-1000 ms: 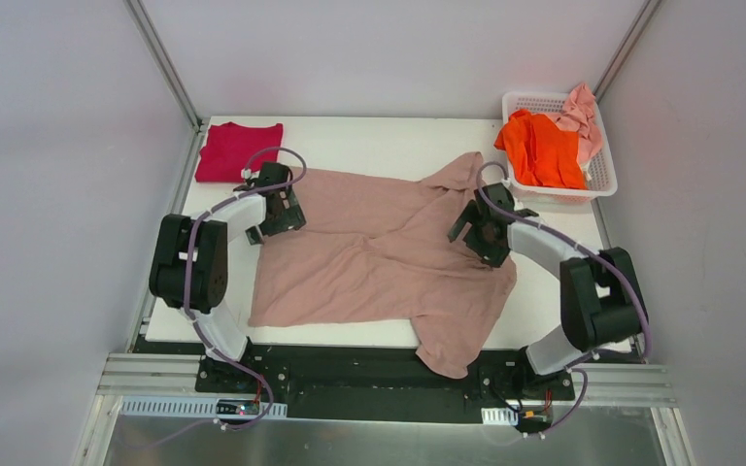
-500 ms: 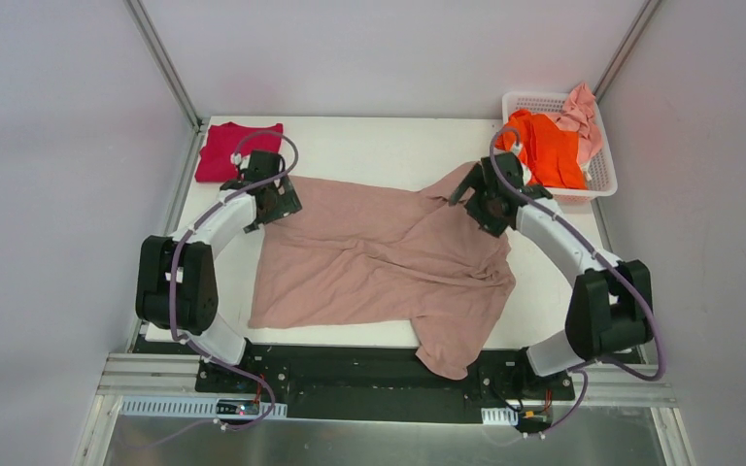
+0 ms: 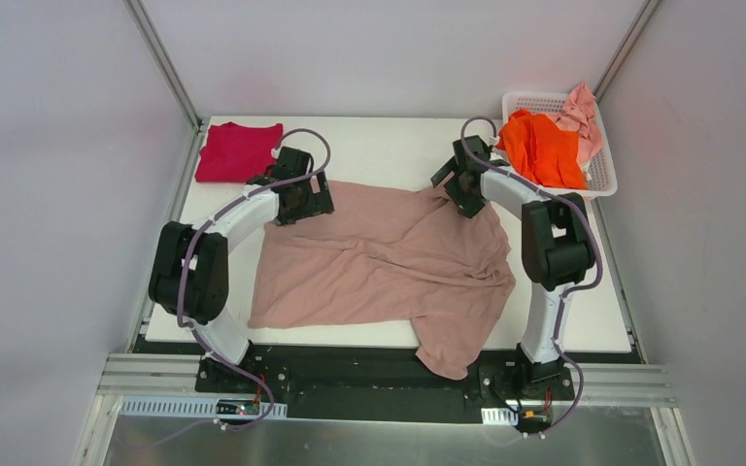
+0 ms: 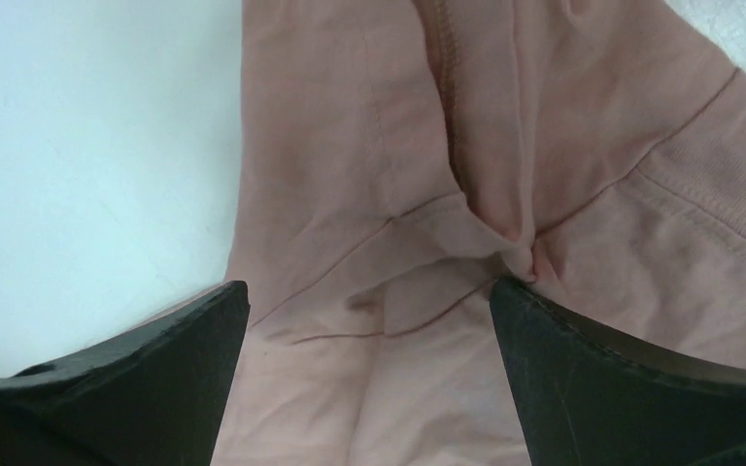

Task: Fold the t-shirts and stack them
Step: Flatten out the tshirt

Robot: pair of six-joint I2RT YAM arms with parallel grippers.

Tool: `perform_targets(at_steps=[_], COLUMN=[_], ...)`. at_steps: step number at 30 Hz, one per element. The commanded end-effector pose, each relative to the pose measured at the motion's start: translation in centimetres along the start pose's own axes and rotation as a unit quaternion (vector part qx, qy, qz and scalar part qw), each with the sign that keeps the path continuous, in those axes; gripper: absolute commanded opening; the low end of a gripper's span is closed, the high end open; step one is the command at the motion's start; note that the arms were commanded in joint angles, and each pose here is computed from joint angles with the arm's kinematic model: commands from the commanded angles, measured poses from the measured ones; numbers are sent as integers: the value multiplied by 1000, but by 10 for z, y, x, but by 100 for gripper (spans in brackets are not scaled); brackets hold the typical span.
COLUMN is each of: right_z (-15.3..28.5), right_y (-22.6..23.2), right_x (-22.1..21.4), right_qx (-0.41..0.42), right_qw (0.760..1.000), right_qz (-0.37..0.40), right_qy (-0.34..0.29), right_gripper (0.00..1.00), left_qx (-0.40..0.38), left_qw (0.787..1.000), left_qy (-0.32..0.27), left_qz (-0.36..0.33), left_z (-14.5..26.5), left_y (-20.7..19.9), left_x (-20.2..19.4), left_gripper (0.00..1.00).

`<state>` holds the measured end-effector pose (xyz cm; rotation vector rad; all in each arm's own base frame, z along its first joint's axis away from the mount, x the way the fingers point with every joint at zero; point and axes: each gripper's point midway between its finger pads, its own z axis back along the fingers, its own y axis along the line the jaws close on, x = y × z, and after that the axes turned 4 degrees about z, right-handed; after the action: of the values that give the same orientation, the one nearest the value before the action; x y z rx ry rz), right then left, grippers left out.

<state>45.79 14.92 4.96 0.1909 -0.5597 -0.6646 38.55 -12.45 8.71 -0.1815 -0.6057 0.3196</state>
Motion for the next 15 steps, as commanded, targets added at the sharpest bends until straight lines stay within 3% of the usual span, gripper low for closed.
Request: perform_targets(at_steps=[1,15], right_z=[1,-26], right_y=[23,73], right_x=[28,74], right_qx=[20,60], right_qw=[998,991], right_qz=[-18,14], right_qy=[-55,-122], right_gripper=[99,99], left_qx=[-12,51], left_qw=[999,998], left_qy=[30,42], left_qz=[3,-15], left_z=[-14,-32], left_y=[0,34], left_x=[-18,-39], left_gripper=[99,99])
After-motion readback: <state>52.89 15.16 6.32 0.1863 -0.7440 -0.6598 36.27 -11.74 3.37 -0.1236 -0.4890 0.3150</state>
